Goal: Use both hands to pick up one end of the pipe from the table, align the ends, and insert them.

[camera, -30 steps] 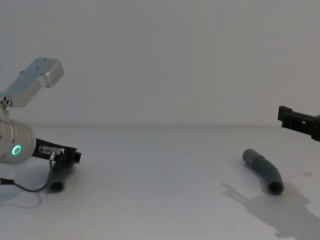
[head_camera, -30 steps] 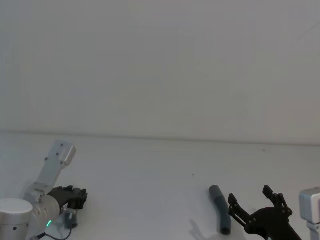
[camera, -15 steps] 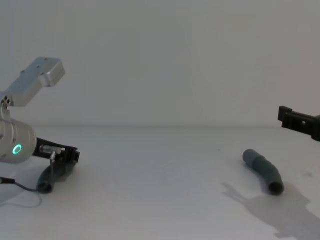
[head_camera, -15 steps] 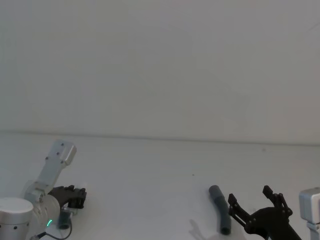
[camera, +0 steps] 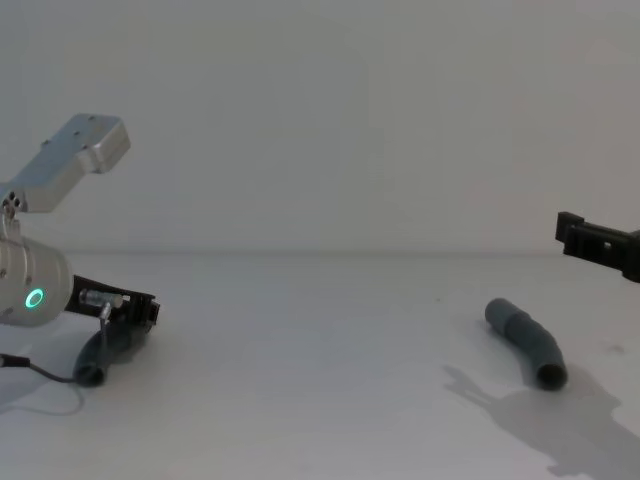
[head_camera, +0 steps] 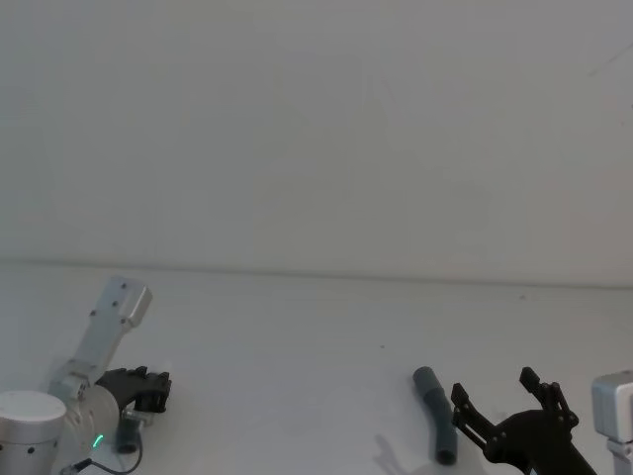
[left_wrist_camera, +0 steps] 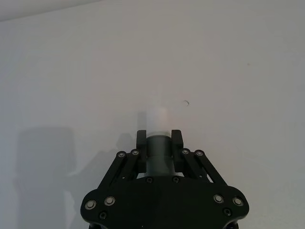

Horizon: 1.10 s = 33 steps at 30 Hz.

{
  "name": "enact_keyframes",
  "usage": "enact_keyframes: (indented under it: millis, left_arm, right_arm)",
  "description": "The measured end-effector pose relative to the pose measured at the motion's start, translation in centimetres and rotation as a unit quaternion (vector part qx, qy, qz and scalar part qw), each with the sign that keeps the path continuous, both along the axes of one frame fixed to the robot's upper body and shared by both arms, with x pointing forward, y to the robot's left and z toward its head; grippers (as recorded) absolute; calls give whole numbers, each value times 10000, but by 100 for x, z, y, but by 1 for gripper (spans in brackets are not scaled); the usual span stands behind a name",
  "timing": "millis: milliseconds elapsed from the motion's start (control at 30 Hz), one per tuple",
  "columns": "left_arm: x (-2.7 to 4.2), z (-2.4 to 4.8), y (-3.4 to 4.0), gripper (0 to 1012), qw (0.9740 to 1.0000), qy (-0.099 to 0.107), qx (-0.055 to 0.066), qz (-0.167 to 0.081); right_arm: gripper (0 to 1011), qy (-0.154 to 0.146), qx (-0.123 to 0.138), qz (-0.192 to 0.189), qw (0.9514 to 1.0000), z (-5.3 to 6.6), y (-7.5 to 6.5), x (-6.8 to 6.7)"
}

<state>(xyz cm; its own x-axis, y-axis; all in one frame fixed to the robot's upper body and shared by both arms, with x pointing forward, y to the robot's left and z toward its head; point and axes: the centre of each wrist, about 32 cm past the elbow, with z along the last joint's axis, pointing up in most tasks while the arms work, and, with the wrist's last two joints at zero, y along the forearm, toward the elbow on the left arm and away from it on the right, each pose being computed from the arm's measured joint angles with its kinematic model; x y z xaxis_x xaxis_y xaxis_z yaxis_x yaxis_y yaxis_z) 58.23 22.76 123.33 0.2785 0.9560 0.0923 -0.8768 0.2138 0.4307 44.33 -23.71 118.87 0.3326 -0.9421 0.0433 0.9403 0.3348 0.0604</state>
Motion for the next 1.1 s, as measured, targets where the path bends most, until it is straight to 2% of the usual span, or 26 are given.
enact_keyframes:
  millis: [167, 300, 433, 633, 767, 933, 967, 1000, 1033, 1100]
  left_arm:
    - [1, 2, -1, 274, 10000, -4, 15, -19]
    - [5, 12, 0, 274, 9999, -44, 74, -105]
    - [11, 28, 0, 274, 9995, -131, 149, -254]
    - [25, 61, 4, 274, 9975, -330, 276, -564]
    - [34, 85, 11, 274, 9950, -485, 356, -795]
    - [47, 115, 25, 274, 9895, -726, 446, -1165]
    - [51, 125, 31, 274, 9876, -795, 472, -1271]
    - [51, 125, 31, 274, 9876, -795, 472, -1271]
    - [55, 132, 41, 274, 9853, -873, 489, -1388]
    - [58, 139, 51, 274, 9831, -942, 506, -1486]
  right_arm:
    - [1003, 0, 0, 0, 10000, 0, 0, 0]
    - [1003, 0, 0, 0, 10000, 0, 0, 0]
    - [1003, 0, 0, 0, 10000, 0, 0, 0]
    - [1003, 0, 0, 0, 10000, 0, 0, 0]
    - [1003, 0, 0, 0, 10000, 0, 0, 0]
    - [1003, 0, 0, 0, 10000, 0, 0, 0]
    - [1003, 0, 0, 0, 10000, 0, 0, 0]
    - [1003, 0, 0, 0, 10000, 0, 0, 0]
    - [1003, 0, 0, 0, 10000, 0, 0, 0]
    - [1003, 0, 0, 0, 10000, 0, 0, 0]
